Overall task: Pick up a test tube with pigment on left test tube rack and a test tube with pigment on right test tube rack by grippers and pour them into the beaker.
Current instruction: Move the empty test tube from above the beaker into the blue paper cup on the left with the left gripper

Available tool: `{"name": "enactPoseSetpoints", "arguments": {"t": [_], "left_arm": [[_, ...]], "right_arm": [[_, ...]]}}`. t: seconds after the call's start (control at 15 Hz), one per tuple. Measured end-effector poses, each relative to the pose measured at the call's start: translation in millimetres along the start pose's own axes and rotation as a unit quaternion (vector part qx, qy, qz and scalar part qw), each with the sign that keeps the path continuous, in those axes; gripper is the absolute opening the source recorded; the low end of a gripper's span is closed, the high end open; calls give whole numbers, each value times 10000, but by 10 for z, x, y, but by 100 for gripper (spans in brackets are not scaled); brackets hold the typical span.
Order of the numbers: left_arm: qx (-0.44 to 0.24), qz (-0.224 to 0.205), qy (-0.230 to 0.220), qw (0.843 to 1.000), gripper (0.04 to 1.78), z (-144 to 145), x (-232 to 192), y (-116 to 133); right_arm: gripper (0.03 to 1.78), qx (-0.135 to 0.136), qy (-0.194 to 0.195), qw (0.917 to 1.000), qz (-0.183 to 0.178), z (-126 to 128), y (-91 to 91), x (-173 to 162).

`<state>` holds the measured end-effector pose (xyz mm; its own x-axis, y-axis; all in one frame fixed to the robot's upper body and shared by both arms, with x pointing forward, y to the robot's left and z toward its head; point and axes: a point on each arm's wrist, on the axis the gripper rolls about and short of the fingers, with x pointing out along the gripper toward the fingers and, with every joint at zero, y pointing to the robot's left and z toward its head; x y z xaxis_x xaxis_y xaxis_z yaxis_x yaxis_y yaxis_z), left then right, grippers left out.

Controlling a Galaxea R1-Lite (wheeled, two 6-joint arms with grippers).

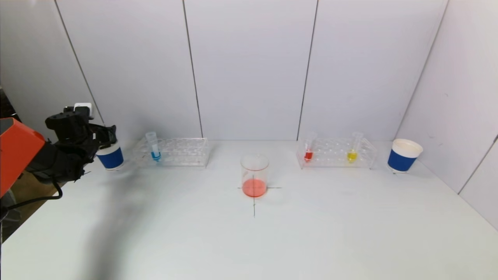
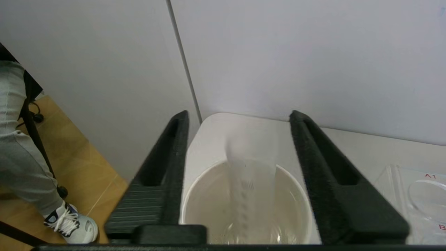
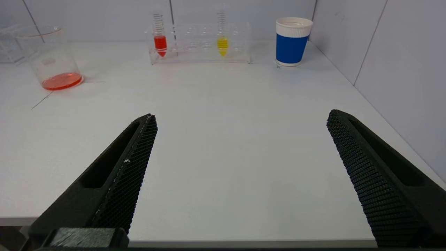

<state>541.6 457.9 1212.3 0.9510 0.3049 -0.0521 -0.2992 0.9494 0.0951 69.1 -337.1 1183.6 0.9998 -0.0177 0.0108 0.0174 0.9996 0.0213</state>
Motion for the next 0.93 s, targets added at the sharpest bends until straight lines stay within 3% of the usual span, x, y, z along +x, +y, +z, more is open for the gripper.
{"name": "enactPoseSetpoints", "arguments": {"t": [0.2, 0.4, 0.67, 0.93], "left_arm": [[-2, 4, 1, 10000, 152, 10, -14, 6], [-2, 6, -39, 10000, 174, 76, -49, 16], [-11, -64, -277, 9996, 176, 396, -255, 11], [-22, -427, -619, 9972, 176, 907, -823, -110]], "right_arm": [[177, 0, 0, 10000, 0, 0, 0, 0], [177, 0, 2, 10000, 2, 0, 0, 0], [177, 0, 2, 10000, 2, 0, 0, 0], [177, 0, 2, 10000, 2, 0, 0, 0]]}}
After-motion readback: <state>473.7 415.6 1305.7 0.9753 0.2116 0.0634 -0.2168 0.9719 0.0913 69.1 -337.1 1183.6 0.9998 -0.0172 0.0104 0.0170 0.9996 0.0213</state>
